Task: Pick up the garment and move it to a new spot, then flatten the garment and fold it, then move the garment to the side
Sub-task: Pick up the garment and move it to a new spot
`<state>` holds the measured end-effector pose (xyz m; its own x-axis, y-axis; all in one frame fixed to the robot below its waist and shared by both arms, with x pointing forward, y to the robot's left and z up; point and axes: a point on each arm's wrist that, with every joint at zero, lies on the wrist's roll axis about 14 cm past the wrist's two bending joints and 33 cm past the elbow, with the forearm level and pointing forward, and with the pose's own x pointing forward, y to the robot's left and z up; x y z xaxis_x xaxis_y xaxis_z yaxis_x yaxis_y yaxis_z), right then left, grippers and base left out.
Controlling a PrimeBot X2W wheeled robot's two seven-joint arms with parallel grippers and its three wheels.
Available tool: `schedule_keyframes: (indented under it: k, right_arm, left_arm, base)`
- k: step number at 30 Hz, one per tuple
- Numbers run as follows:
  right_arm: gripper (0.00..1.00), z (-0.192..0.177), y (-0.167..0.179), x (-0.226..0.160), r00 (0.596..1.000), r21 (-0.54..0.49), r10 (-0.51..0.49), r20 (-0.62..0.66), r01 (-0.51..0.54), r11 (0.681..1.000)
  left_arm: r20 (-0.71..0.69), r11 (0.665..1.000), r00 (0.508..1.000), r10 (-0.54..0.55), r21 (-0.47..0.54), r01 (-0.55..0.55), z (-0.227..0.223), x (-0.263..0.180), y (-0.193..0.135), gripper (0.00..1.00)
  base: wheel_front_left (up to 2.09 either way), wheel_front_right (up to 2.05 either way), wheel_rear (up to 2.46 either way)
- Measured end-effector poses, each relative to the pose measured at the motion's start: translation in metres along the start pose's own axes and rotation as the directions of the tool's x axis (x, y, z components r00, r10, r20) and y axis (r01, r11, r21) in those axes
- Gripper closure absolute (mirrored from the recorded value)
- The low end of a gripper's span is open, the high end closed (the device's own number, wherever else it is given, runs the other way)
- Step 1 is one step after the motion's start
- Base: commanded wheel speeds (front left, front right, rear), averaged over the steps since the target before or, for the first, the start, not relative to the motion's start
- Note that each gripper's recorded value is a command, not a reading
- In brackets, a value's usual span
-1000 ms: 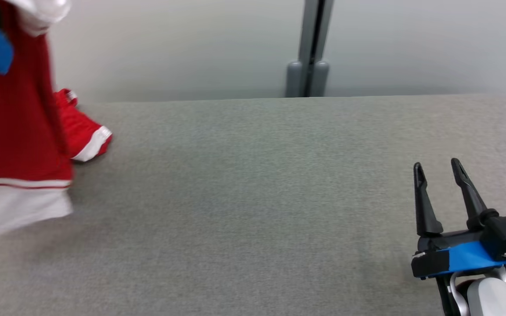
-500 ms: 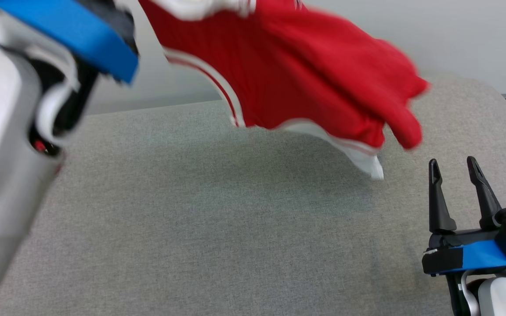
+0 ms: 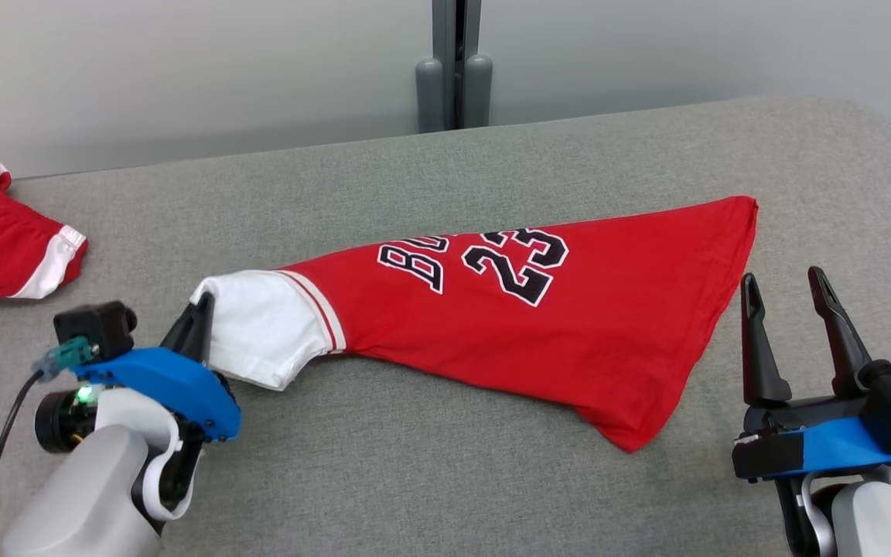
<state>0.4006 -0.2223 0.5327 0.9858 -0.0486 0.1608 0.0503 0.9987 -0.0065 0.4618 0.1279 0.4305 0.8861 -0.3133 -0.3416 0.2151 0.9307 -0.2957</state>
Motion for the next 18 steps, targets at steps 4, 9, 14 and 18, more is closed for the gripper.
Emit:
schedule_keyframes:
  k: [4, 9, 14, 18]
  right_arm:
    - [0.0, -0.006, 0.006, 0.003, 1.0, -0.001, 0.017, -0.013, -0.017, 1.0]
    - [0.0, -0.01, 0.017, 0.007, 0.999, 0.007, 0.047, -0.022, -0.047, 0.999]
    - [0.0, -0.007, 0.026, 0.01, 0.997, 0.012, 0.073, -0.011, -0.073, 0.997]
    - [0.0, 0.0, 0.032, 0.01, 0.996, 0.009, 0.089, 0.006, -0.089, 0.996]
  left_arm:
    - [-0.028, 0.998, 0.999, 0.041, -0.053, -0.043, -0.019, -0.001, 0.012, 1.0]
    - [-0.027, 0.992, 0.997, 0.07, -0.098, -0.073, -0.029, -0.005, 0.019, 1.0]
    - [0.036, 0.994, 0.998, 0.061, -0.093, -0.057, -0.02, -0.009, 0.015, 0.0]
    - [0.108, 0.998, 0.993, 0.04, -0.052, -0.035, 0.0, -0.015, 0.011, 0.0]
  base:
    - [0.0, 0.0, 0.0]
    - [0.0, 0.0, 0.0]
    - [0.0, 0.0, 0.0]
    - [0.0, 0.0, 0.0]
